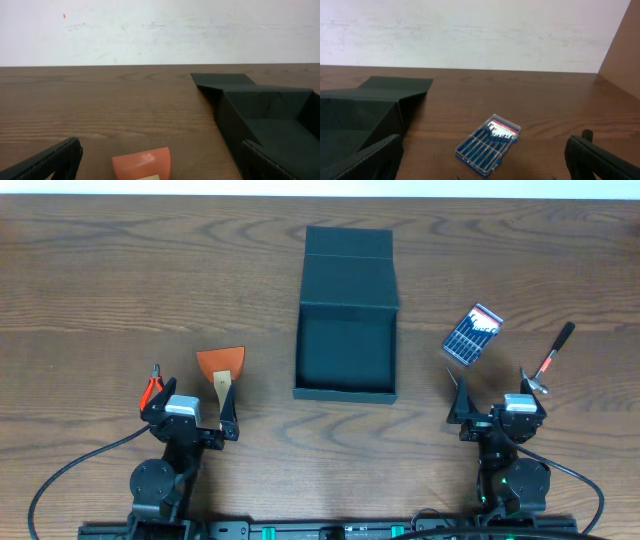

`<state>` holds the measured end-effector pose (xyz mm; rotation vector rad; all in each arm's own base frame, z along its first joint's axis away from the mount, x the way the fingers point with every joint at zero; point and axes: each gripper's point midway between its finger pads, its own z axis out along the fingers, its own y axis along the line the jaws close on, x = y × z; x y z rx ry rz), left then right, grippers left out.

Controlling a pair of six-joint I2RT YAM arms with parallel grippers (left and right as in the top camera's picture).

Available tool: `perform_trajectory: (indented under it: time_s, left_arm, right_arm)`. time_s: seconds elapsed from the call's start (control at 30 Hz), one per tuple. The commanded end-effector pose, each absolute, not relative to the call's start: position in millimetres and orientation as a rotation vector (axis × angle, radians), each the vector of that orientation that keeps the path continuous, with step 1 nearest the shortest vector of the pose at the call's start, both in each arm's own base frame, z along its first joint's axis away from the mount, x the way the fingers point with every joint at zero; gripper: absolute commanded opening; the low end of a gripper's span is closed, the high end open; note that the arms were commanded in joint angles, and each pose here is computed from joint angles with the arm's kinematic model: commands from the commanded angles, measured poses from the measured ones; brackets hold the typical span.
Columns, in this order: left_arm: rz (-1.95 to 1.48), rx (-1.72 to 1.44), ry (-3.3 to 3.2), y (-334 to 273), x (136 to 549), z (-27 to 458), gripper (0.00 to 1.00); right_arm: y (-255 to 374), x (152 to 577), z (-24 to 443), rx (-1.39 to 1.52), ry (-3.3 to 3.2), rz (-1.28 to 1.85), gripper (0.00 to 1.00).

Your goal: Pack container

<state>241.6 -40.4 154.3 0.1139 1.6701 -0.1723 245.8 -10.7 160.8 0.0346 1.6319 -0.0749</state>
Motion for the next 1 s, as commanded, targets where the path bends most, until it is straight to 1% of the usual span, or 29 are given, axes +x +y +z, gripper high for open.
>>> perform_trajectory:
  time_s: [0.0,0.83,0.87,0.97]
  left_arm:
    - [-0.205,0.143,1.712,-47.0,239.6,139.5,0.99]
    - [-0.205,0.143,1.712,-47.0,239.6,139.5,0.99]
    - [-0.205,0.143,1.712,-47.0,239.6,139.5,0.98]
    - [-0.205,0.143,1.712,-47.0,239.6,139.5,0.98]
  right_arm:
    - [-11.9,245.8,158.7,0.033,1.637,-0.088,0.99]
    - [-11.9,245.8,158.7,0.033,1.637,-0.088,0.99]
    - [-11.9,245.8,158.7,0.033,1.637,-0.088,0.98]
    - [-11.9,245.8,158.7,0.033,1.637,-0.088,0.99]
